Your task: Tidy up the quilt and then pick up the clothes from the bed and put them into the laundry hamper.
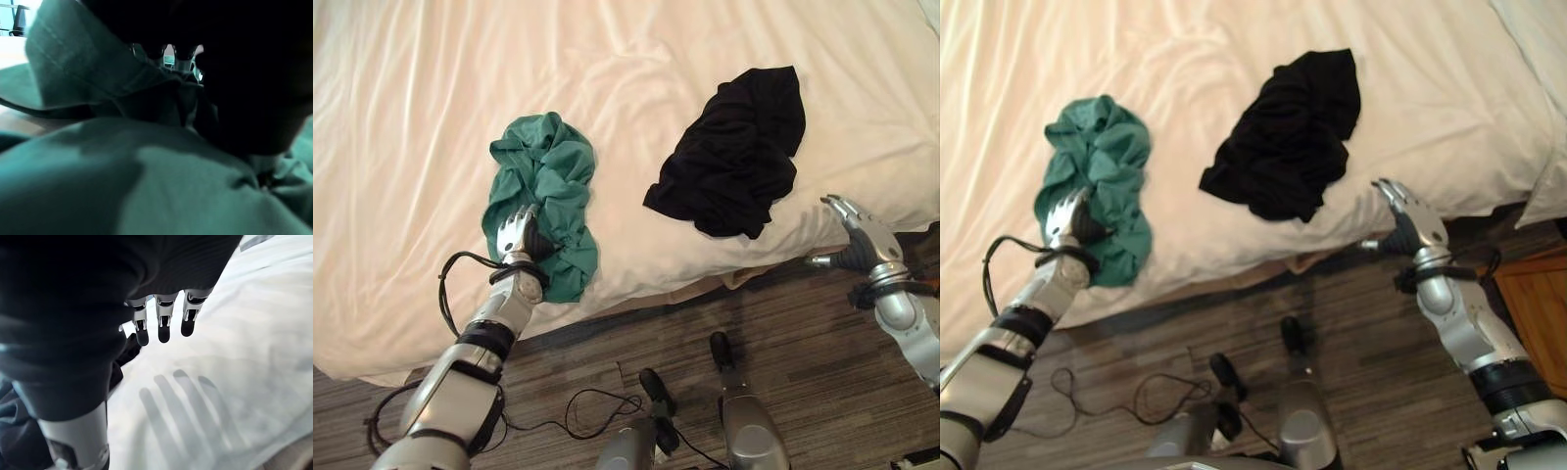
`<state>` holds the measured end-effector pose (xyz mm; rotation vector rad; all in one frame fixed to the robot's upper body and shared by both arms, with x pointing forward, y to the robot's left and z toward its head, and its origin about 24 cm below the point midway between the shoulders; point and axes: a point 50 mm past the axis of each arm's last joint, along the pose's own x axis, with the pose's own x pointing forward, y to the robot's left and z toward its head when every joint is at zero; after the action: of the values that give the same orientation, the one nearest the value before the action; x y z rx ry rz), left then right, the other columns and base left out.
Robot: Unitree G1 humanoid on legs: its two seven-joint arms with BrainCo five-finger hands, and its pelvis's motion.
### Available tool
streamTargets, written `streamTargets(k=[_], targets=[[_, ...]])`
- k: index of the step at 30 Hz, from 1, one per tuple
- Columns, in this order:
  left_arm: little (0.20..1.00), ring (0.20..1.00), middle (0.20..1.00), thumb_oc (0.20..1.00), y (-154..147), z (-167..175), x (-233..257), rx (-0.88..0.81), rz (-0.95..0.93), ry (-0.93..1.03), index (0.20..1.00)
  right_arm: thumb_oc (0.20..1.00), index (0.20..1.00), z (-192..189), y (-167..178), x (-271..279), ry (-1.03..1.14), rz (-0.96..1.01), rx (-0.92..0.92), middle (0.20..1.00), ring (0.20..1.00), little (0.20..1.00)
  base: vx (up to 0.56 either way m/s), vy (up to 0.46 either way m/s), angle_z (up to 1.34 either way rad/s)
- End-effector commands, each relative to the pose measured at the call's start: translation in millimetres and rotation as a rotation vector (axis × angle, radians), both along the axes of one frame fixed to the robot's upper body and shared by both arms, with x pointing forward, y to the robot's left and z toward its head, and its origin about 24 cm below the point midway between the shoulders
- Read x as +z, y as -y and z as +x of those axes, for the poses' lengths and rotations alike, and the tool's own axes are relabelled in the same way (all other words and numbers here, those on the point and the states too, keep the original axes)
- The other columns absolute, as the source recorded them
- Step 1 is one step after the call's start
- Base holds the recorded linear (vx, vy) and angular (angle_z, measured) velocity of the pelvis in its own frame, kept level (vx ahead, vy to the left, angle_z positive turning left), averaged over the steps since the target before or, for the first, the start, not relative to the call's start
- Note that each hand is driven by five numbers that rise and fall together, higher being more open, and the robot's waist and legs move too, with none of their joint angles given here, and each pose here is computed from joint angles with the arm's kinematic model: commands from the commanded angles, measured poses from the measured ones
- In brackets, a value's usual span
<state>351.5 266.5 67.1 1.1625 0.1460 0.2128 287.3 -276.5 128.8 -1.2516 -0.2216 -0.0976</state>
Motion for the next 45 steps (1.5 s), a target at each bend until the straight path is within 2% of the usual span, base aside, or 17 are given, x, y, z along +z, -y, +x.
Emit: streamTargets(k=[1, 2, 3, 8, 11, 12, 17, 19, 25, 28, 33, 34, 39, 43, 45], targets=[[0.2, 0.2, 0.2, 0.2, -23, -23, -44, 0.103, 0.083, -0.259, 0.2, 1.0, 1.0, -2, -7, 33, 0.151, -0.038, 0.058, 1.0, 1.0, 1.0, 0.02, -0.035, -0.04], [0.2, 0.2, 0.2, 0.2, -25, -41, -69, 0.125, 0.06, -0.349, 0.2, 1.0, 1.0, -3, -9, 40, 0.17, -0.062, 0.073, 1.0, 1.0, 1.0, 0.02, -0.028, -0.04], [0.2, 0.2, 0.2, 0.2, -25, -41, -70, 0.125, 0.059, -0.35, 0.2, 1.0, 1.0, -3, -9, 40, 0.17, -0.063, 0.074, 1.0, 1.0, 1.0, 0.02, -0.031, -0.04], [0.2, 0.2, 0.2, 0.2, -15, -99, -131, 0.156, -0.071, -0.508, 0.2, 1.0, 1.0, 5, -7, 65, 0.226, -0.181, 0.067, 1.0, 1.0, 1.0, 0.02, -0.05, 0.08], [0.2, 0.2, 0.2, 0.2, -9, -111, -141, 0.148, -0.125, -0.51, 0.2, 1.0, 1.0, 13, -4, 69, 0.218, -0.246, 0.036, 1.0, 1.0, 1.0, 0.0, -0.06, 0.2], [0.2, 0.2, 0.2, 0.2, 5, -124, -151, 0.105, -0.178, -0.52, 0.2, 1.0, 1.0, 20, 5, 69, 0.2, -0.3, -0.018, 1.0, 1.0, 1.0, 0.0, -0.033, 0.25], [0.2, 0.2, 0.2, 0.2, 30, -145, -166, -0.002, -0.236, -0.557, 0.2, 1.0, 1.0, 37, 15, 69, 0.157, -0.315, -0.087, 1.0, 1.0, 1.0, 0.01, -0.03, 0.24], [0.2, 0.2, 0.2, 0.2, 43, -161, -171, -0.001, -0.364, -0.535, 0.2, 1.0, 1.0, 59, 24, 67, 0.08, -0.323, -0.163, 1.0, 1.0, 1.0, -0.02, -0.059, 0.29], [0.2, 0.2, 0.2, 0.2, 50, -158, -170, 0.0, -0.423, -0.496, 0.2, 1.0, 1.0, 79, 40, 54, -0.051, -0.266, -0.297, 1.0, 1.0, 1.0, -0.01, -0.041, 0.41], [0.2, 0.2, 0.2, 0.2, 59, -144, -162, -0.097, -0.374, -0.49, 0.2, 1.0, 1.0, 84, 59, 45, -0.16, -0.19, -0.439, 1.0, 1.0, 1.0, -0.01, -0.028, 0.38], [0.2, 0.2, 0.2, 0.2, 67, -138, -160, -0.11, -0.412, -0.478, 0.2, 1.0, 1.0, 84, 58, 31, -0.191, -0.069, -0.472, 1.0, 1.0, 1.0, -0.02, 0.013, 0.13], [0.2, 0.2, 0.2, 0.2, 68, -139, -161, -0.114, -0.411, -0.484, 0.2, 0.2, 0.2, 85, 54, 28, -0.195, -0.04, -0.455, 0.2, 0.2, 0.2, 0.0, 0.0, 0.0], [0.2, 0.2, 0.2, 0.2, 69, -143, -164, -0.131, -0.402, -0.519, 0.2, 0.2, 0.2, 81, 45, 5, -0.217, 0.114, -0.41, 0.2, 0.2, 0.2, 0.0, 0.033, -0.01], [0.2, 0.2, 0.2, 0.2, 61, -147, -163, -0.095, -0.42, -0.52, 0.2, 0.2, 0.2, 49, 45, -51, -0.221, 0.486, -0.421, 0.2, 0.2, 0.2, 0.04, 0.073, -0.01], [0.2, 0.2, 0.2, 0.2, 52, -149, -161, -0.07, -0.42, -0.509, 0.2, 0.2, 0.2, 35, 41, -60, -0.17, 0.597, -0.383, 0.2, 0.2, 0.2, 0.06, 0.077, -0.17]])
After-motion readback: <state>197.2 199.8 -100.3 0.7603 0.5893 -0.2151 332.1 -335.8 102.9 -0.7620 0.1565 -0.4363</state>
